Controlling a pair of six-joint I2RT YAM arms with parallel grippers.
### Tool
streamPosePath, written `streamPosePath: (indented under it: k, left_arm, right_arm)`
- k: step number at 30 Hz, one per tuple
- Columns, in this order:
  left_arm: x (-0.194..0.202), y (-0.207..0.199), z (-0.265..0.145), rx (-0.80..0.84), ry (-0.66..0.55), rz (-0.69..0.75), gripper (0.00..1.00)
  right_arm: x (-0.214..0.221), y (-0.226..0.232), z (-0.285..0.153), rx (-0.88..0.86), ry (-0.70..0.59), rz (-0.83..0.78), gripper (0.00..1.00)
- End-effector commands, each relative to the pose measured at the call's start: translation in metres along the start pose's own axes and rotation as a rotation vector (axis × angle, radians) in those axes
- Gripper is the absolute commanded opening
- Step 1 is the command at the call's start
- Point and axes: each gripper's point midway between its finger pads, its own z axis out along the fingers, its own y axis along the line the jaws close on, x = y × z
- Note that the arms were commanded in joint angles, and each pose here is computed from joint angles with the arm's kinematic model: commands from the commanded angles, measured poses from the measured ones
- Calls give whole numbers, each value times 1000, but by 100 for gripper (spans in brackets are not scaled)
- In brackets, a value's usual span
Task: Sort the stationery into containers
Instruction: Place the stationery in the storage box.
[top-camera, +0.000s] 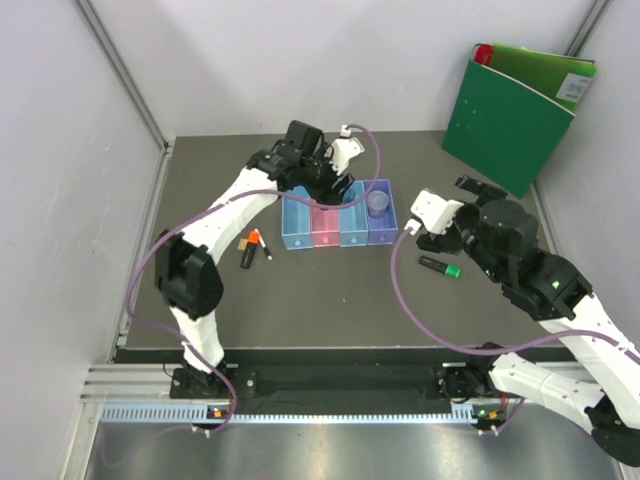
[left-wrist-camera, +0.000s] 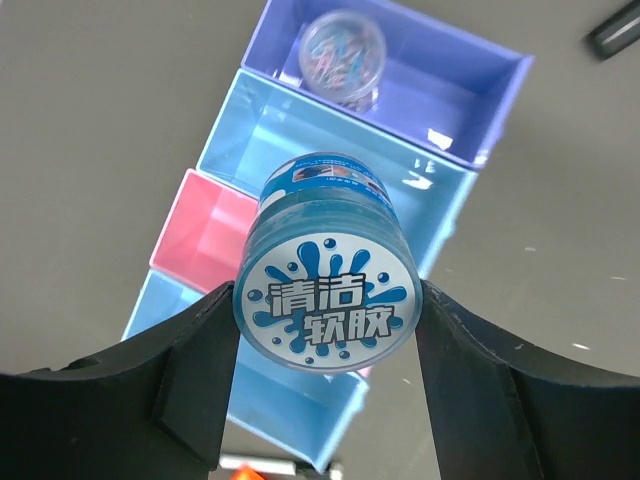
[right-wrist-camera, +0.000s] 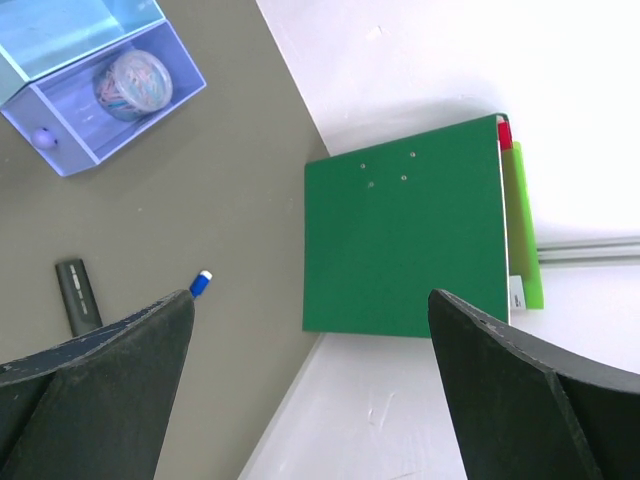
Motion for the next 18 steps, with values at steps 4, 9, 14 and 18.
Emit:
streamPosePath:
  k: [4, 9, 14, 18]
  left_arm:
    - [-20, 25, 36, -60, -27, 143, 3]
    - [-24, 29, 57, -62, -30, 172, 3]
    - [-25, 28, 70, -49, -31, 167, 2]
    - [-21, 25, 76, -43, -23, 177, 2]
  right_arm:
    - [5, -11, 3, 56, 14, 3, 100]
    - [12, -6, 1, 47, 31, 1, 100]
    - [18, -3, 1, 44, 44, 8, 100]
    - [21, -2, 0, 52, 43, 15, 100]
